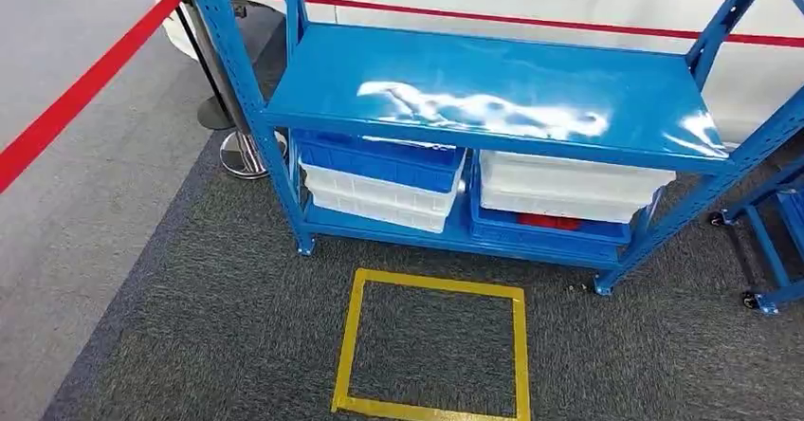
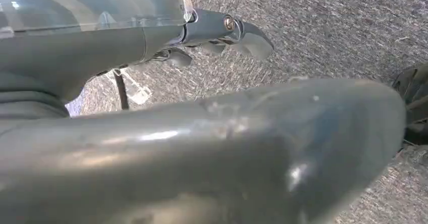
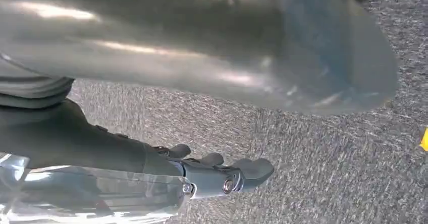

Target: Take the parts from the cabinet and place them on the table.

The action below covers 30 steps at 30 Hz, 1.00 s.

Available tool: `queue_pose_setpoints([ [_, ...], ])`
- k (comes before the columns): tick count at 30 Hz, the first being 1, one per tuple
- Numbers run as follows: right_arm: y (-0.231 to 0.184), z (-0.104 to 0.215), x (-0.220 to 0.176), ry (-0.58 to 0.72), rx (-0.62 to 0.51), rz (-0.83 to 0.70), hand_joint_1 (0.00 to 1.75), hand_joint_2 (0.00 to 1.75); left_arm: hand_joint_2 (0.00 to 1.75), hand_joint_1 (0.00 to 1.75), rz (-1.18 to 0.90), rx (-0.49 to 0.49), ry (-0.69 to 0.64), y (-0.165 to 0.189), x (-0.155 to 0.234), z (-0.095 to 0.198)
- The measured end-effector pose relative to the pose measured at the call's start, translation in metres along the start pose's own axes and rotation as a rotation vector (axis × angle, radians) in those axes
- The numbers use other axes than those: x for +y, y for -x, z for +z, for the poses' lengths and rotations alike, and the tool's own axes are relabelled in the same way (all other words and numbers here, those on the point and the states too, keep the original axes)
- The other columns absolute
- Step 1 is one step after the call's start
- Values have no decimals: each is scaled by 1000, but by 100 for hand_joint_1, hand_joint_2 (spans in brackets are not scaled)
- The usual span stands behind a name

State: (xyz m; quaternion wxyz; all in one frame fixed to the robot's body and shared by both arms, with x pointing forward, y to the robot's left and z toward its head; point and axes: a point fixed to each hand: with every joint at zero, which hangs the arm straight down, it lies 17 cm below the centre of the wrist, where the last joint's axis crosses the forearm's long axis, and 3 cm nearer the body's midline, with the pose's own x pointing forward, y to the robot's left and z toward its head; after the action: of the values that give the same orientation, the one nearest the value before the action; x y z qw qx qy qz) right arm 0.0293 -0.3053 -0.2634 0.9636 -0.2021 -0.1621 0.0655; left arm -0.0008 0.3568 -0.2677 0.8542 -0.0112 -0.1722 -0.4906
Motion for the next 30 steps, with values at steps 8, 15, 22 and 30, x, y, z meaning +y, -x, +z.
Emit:
queue_pose_setpoints([
  [8,2,0,-2,6,2,6,0,0,0,0,-16,-12,5,-6,0,-2],
  [15,0,-1,0,5,-2,9,0,0,0,0,-22,-7,7,-4,0,-2],
  [22,-1,-2,-1,8,-7,16,0,0,0,0,-40,-1,11,-2,-2,-1],
  [30,-2,-3,0,0,-13,17,0,0,0,0,-46,-5,9,-3,0,-2],
])
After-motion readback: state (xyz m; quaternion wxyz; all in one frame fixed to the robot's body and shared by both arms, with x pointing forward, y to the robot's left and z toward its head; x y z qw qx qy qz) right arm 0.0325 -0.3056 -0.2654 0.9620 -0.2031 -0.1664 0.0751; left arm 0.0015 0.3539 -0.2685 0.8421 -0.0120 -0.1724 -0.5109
